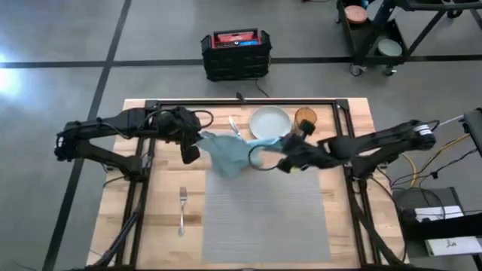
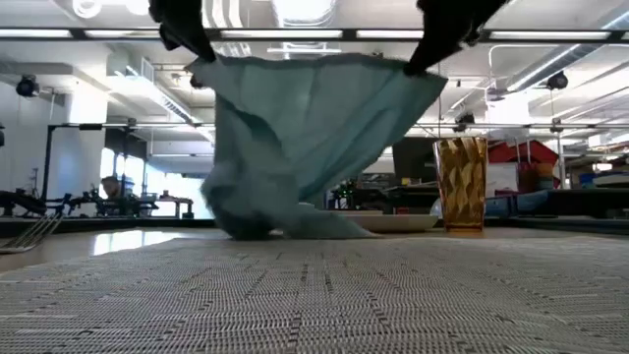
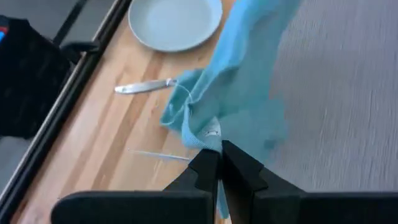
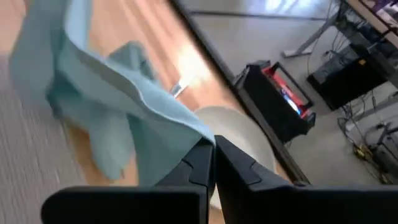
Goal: Set table place
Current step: Fold the blue napkin on the gray placemat
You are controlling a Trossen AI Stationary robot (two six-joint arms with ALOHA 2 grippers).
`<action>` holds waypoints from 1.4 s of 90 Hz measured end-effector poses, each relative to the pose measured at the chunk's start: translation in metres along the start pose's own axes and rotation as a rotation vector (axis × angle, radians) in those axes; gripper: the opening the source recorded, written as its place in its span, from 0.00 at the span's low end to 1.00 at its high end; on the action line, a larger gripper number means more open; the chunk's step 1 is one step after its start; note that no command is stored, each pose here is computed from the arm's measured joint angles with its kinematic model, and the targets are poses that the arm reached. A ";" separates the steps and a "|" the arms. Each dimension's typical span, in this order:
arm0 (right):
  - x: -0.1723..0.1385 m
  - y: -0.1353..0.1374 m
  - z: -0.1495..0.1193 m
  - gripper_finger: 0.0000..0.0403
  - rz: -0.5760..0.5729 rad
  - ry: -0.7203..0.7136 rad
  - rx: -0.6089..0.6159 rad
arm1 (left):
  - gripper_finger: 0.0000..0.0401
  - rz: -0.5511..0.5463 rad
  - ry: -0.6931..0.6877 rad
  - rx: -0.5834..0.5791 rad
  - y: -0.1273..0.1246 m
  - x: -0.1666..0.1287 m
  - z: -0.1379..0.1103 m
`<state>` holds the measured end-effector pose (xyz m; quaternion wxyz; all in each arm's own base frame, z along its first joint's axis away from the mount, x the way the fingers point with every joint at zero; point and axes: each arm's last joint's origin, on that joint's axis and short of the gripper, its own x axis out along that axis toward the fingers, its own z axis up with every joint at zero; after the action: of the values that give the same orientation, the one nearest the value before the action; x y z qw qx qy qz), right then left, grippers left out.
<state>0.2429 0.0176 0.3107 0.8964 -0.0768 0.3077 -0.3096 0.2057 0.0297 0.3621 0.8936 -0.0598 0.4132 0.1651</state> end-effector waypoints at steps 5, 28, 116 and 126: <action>-0.008 -0.010 0.003 0.00 -0.001 -0.026 0.019 | 0.00 0.000 -0.002 0.000 0.000 -0.001 0.000; -0.045 -0.043 0.028 0.00 -0.043 -0.156 0.029 | 0.00 -0.003 -0.016 0.023 0.001 -0.005 0.002; -0.123 -0.108 0.094 0.00 -0.111 -0.368 0.034 | 0.00 0.154 -0.305 0.111 0.019 -0.098 0.044; -0.125 -0.110 0.095 0.00 -0.111 -0.374 0.037 | 0.00 0.154 -0.324 0.111 0.019 -0.104 0.045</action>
<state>0.1663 0.0006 0.4856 0.9209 -0.1331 0.1251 -0.3443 0.1684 0.0332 0.4713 0.9351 0.0486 0.2755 0.2175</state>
